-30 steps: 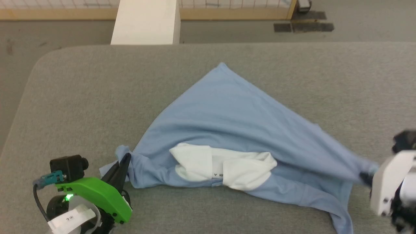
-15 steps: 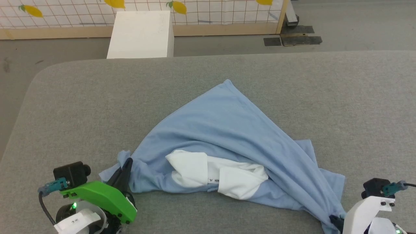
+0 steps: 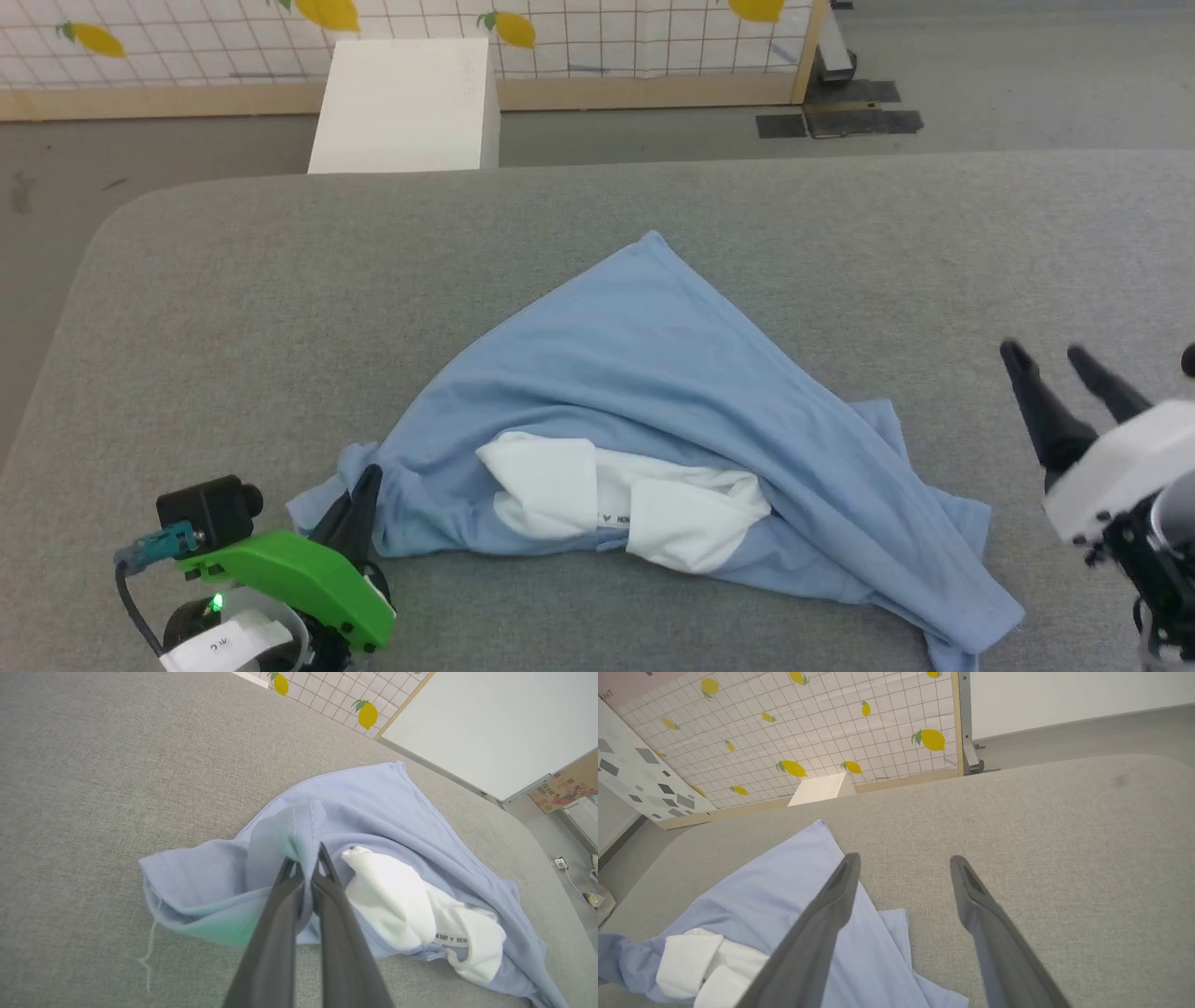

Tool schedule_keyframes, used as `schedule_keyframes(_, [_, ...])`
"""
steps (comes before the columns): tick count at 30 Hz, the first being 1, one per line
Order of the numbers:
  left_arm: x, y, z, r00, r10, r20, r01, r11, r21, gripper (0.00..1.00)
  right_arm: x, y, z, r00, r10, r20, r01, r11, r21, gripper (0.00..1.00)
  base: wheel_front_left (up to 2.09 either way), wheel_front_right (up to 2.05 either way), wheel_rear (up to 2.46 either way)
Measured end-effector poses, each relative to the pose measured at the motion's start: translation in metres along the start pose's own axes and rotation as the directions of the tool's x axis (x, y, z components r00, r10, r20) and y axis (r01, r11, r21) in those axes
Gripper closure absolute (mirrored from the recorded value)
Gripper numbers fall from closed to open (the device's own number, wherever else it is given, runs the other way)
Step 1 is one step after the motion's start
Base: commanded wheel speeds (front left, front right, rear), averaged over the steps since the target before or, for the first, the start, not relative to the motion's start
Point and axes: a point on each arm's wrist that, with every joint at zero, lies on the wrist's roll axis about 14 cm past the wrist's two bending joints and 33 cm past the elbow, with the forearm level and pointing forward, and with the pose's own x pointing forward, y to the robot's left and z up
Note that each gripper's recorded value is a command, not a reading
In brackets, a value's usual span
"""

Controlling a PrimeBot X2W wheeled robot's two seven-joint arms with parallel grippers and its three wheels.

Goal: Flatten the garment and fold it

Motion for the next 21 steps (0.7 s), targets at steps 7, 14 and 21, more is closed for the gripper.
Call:
schedule_keyframes(7, [0.002,0.015,-0.003,0.999,0.040,-0.009,-0.040,0.999,0.001,1.00,0.048,0.030,0.018,0.997,0.066,0.047,-0.064,0.997,-0.042,0.00,0.00,0.00,0.00])
schedule_keyframes(14, [0.013,0.029,0.000,0.999,0.035,-0.028,-0.032,0.994,0.101,1.00,0.120,0.082,0.020,0.985,0.153,-0.075,-0.164,0.970,-0.177,0.00,0.00,0.00,0.00])
schedule_keyframes(21, [0.022,0.051,0.000,0.997,0.050,-0.063,-0.037,0.981,0.191,1.00,0.182,0.121,-0.019,0.928,0.148,-0.342,-0.261,0.914,-0.311,0.00,0.00,0.00,0.00])
